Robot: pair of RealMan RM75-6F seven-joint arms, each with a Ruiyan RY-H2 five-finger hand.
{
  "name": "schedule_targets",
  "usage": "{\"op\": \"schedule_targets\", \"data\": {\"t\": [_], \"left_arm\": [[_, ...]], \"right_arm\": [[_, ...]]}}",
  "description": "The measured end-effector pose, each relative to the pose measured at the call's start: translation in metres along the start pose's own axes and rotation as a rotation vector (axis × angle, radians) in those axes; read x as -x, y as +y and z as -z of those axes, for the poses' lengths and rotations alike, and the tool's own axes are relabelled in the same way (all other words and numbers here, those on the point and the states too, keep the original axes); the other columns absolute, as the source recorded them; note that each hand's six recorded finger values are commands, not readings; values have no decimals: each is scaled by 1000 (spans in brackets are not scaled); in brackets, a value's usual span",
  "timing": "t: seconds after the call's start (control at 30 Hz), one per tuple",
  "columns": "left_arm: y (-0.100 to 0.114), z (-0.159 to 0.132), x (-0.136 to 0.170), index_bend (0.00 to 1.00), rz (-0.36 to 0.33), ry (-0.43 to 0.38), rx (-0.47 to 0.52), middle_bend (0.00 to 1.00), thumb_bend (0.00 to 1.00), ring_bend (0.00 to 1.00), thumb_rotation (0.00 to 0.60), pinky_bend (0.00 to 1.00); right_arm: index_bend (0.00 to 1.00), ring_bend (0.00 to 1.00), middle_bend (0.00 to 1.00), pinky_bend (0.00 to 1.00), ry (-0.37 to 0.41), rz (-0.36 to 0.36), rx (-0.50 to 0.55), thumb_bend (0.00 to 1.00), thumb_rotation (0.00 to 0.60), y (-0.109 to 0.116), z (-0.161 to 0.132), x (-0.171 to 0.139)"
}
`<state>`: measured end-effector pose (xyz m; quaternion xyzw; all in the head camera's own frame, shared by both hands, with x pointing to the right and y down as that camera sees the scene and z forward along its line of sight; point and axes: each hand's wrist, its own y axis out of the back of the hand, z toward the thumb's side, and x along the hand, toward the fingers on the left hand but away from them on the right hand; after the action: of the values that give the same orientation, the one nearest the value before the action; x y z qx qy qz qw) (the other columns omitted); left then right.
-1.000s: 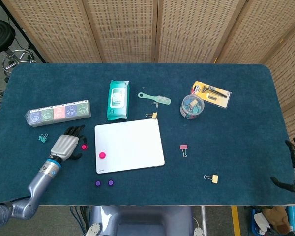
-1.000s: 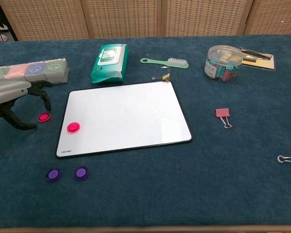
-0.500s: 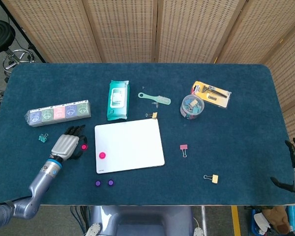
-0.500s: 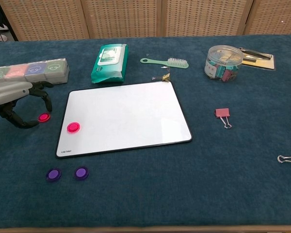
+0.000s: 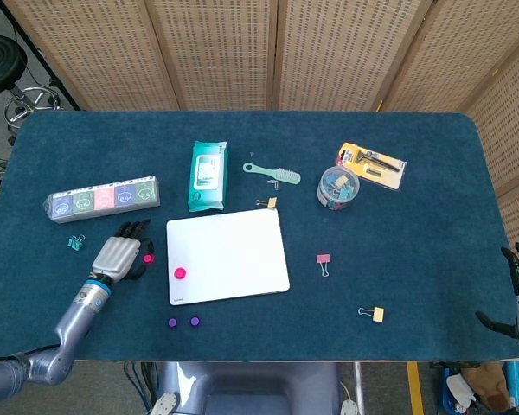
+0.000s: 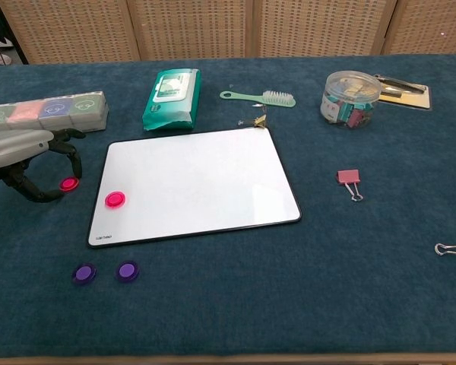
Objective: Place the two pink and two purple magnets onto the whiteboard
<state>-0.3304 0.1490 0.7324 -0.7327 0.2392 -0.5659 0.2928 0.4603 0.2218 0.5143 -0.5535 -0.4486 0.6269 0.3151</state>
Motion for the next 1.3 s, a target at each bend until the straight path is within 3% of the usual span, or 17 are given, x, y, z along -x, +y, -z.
{"op": "schedule_targets", "data": {"t": [0.3, 0.73, 1.03, 1.3], "left_arm": [[-2, -1, -1, 546, 0, 1, -6, 0, 365, 0, 600, 0], [8, -2, 0, 582, -25, 0, 10, 0, 375, 0, 600, 0], [31, -32, -9, 582, -59, -73, 26, 0, 375, 0, 600, 0], [26, -62, -24, 582, -31, -120, -2, 0, 375, 0, 600, 0]], "right_arm": [[0, 0, 0, 0, -1, 2, 3, 0, 600, 1, 1, 0], [0, 0, 0, 0, -2, 2, 5, 0, 600, 1, 1, 0], [0, 0, 0, 0, -3, -2, 7, 0, 600, 1, 1, 0], [0, 0, 0, 0, -10, 2, 10, 0, 600, 2, 4, 1]]}}
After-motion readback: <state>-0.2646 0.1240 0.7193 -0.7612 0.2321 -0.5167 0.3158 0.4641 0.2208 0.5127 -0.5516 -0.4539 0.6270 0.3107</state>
